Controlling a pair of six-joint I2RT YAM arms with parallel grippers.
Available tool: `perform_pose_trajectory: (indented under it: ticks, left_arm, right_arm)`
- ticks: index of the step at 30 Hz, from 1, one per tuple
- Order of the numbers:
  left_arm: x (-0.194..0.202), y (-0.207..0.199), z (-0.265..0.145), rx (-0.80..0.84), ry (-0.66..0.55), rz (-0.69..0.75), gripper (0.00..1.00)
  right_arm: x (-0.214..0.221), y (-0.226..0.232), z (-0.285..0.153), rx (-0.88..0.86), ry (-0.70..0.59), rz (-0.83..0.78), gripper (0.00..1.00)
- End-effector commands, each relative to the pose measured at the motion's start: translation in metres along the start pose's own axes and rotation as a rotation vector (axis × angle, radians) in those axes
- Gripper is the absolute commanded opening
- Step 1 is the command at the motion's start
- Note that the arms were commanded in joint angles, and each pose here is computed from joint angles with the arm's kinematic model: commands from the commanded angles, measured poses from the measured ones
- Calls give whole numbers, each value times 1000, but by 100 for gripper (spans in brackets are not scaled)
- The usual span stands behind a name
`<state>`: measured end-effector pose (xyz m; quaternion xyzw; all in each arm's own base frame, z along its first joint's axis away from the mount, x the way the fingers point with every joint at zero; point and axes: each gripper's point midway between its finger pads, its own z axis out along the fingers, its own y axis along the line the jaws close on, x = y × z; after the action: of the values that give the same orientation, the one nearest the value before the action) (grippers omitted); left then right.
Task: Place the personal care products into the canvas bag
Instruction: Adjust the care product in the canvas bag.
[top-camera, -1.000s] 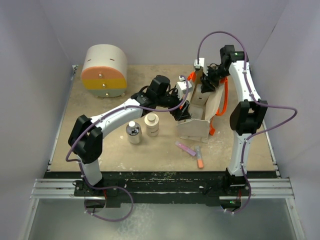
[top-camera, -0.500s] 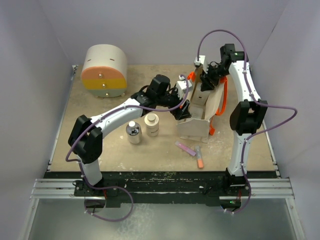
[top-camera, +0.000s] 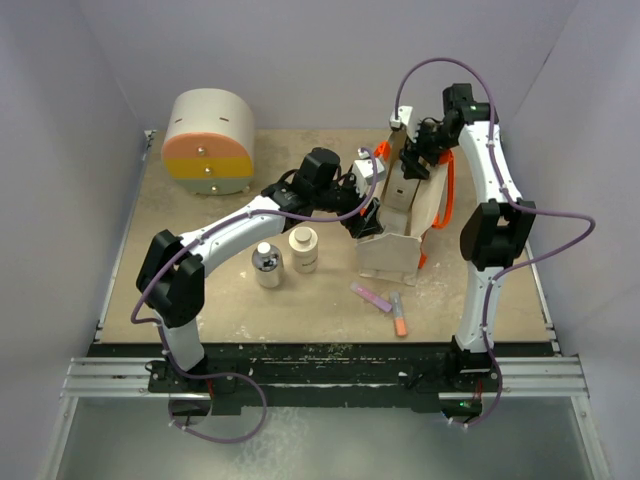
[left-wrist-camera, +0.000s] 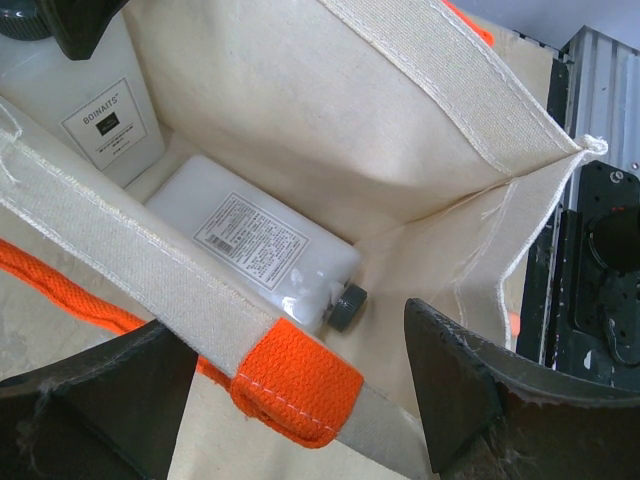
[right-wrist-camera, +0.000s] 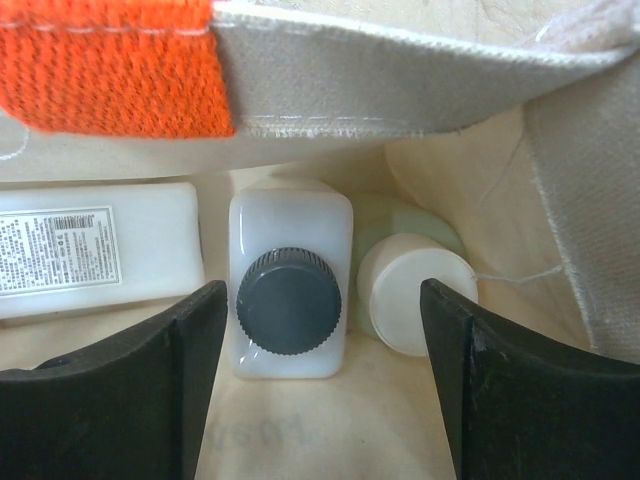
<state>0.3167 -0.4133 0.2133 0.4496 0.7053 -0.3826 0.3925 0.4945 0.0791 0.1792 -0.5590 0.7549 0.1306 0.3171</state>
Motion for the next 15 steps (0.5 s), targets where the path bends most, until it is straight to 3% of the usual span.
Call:
perform_pose_trajectory:
  ticks: [1,15]
  left_arm:
    - [-30,0,-4,-6,-67,57,84]
    - [-60,4,-8,-49,-129,4,85]
  right_arm:
    - [-16,-11,-29,84,-20,-44,79]
    - [-52,14,-66,110,-116,-69,81]
